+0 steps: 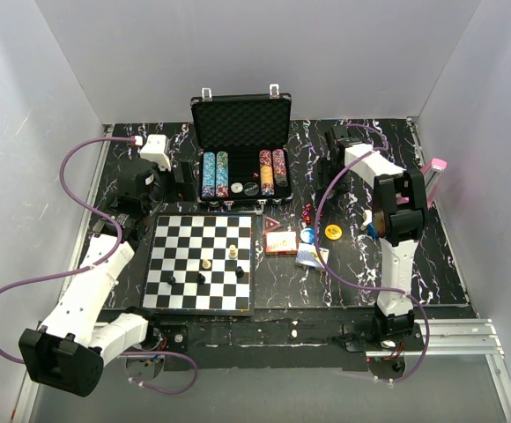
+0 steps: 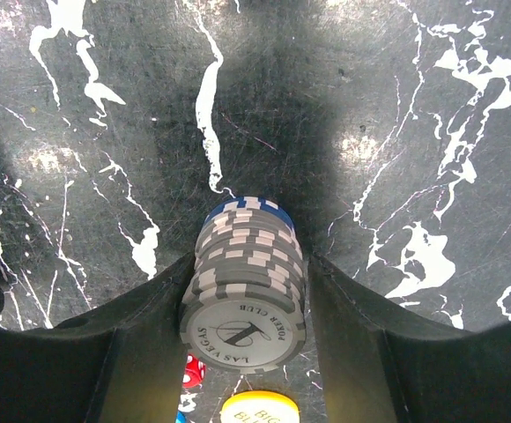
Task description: Pack up texas hold em set
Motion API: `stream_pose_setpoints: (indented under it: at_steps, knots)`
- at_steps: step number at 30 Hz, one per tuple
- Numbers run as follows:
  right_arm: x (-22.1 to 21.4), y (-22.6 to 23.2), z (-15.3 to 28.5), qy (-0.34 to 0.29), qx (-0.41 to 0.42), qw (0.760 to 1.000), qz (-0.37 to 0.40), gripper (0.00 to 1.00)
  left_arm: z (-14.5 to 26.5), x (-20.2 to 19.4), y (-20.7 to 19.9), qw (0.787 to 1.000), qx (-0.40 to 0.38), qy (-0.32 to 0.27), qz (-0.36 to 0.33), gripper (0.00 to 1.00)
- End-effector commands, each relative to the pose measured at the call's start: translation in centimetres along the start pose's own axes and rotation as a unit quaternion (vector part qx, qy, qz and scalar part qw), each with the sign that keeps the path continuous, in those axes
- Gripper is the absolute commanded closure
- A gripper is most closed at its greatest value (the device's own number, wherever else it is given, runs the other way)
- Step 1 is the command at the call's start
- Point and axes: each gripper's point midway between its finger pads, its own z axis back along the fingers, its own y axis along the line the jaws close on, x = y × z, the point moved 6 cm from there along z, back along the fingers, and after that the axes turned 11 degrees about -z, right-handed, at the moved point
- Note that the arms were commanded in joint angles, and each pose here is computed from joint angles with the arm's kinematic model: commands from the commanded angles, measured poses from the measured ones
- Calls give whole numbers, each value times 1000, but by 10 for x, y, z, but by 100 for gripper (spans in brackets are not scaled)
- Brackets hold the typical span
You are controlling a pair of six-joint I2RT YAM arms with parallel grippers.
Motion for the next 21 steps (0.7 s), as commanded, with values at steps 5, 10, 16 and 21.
stream_pose_setpoints:
  at_steps: [5,10,16,21]
  knots:
    - [9,7,22,-26,21,999,2,44,6,4,0,1000,1,-14,-6,2]
    - [9,7,22,-24,19,1000,3,55,6,4,0,1000,1,-13,-7,2]
    - [11,5,30,-35,16,999,13,74,6,4,0,1000,2,-14,-7,2]
    - [16,5,44,-63,27,997,28,97,7,5,1,1000,3,-15,-6,2]
